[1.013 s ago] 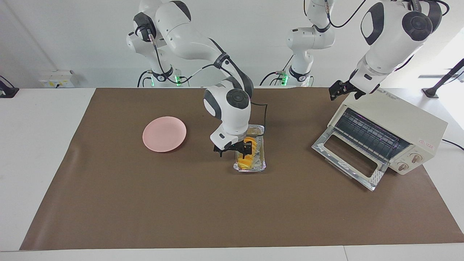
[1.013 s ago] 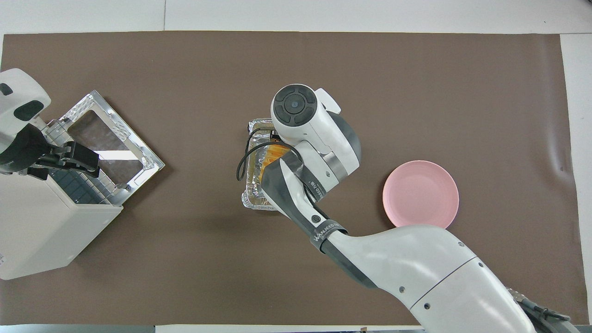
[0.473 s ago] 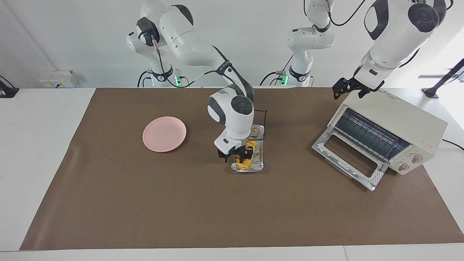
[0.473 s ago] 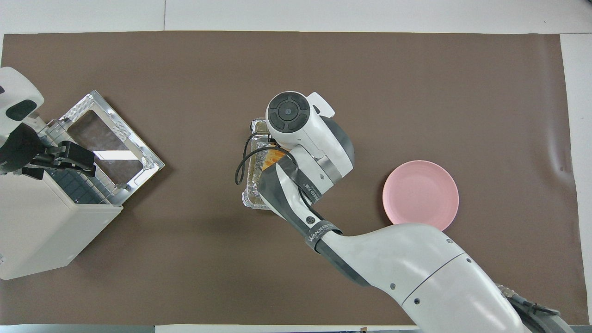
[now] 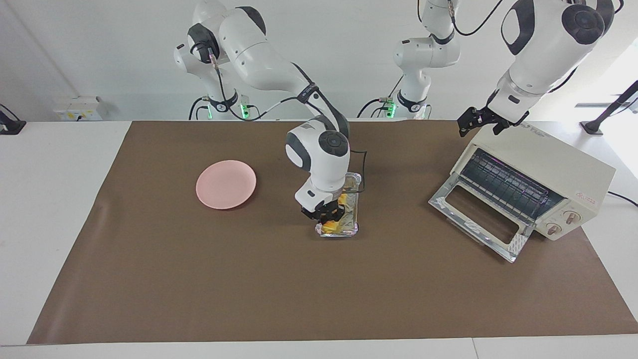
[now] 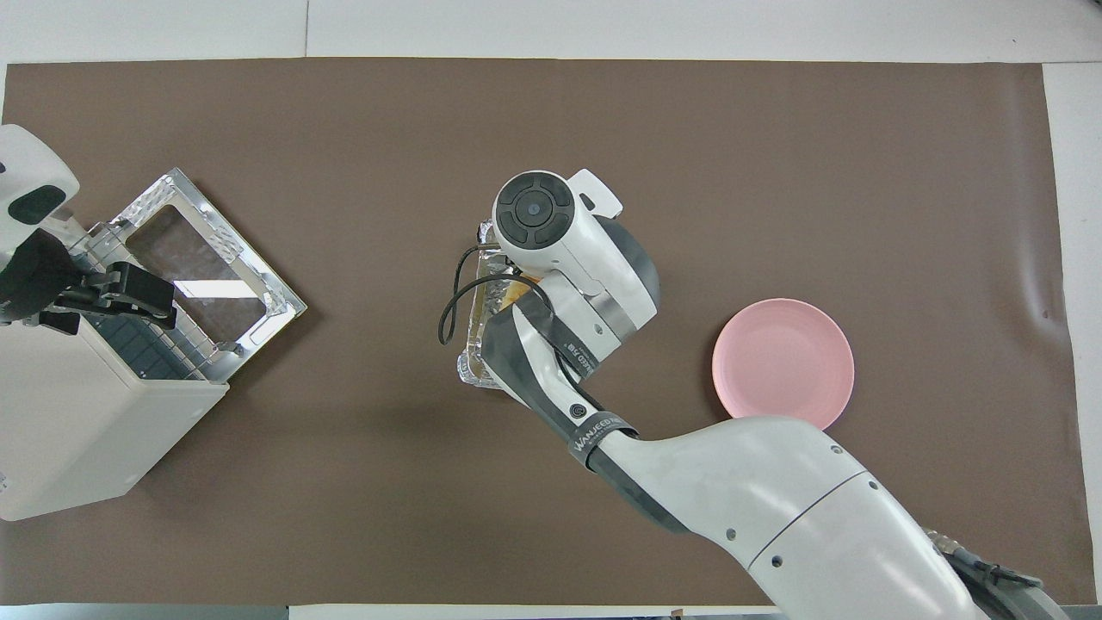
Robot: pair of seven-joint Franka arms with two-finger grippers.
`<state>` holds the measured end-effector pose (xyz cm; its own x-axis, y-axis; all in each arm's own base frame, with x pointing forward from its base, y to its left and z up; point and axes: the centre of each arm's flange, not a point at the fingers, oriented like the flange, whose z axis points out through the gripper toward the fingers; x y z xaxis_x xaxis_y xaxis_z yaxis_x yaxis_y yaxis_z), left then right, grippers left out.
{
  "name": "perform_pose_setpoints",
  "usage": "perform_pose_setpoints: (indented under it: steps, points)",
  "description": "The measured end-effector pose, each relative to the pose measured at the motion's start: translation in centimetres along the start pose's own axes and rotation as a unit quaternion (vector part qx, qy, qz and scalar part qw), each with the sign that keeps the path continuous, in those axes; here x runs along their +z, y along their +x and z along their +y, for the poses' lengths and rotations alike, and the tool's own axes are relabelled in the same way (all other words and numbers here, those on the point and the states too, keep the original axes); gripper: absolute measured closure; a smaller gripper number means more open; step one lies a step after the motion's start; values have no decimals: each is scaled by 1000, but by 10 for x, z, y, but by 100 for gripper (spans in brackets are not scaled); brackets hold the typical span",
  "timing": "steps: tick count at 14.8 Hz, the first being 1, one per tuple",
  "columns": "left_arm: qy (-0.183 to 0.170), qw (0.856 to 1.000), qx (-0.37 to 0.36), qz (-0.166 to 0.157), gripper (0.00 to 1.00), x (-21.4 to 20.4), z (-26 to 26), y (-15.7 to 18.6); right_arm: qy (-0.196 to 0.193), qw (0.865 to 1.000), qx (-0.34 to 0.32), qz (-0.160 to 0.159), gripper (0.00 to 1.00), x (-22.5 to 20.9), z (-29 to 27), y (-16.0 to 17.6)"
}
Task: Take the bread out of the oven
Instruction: 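Grasp the foil tray edge with the right gripper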
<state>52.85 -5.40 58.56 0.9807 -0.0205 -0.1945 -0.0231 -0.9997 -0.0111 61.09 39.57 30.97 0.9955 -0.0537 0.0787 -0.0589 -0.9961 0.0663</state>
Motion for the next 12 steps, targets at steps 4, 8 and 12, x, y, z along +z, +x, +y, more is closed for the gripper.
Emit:
perform_pose_setpoints:
  steps: [4,8,12]
  points:
    - [0,1000,0,0,0,0,0,0,1,1000,-3,6,94,-9,12,14]
    - [0,1000,0,0,0,0,0,0,-3,1000,-23,6,94,-46,61,58]
    - [0,1000,0,0,0,0,0,0,6,999,-46,11,94,-68,157,114]
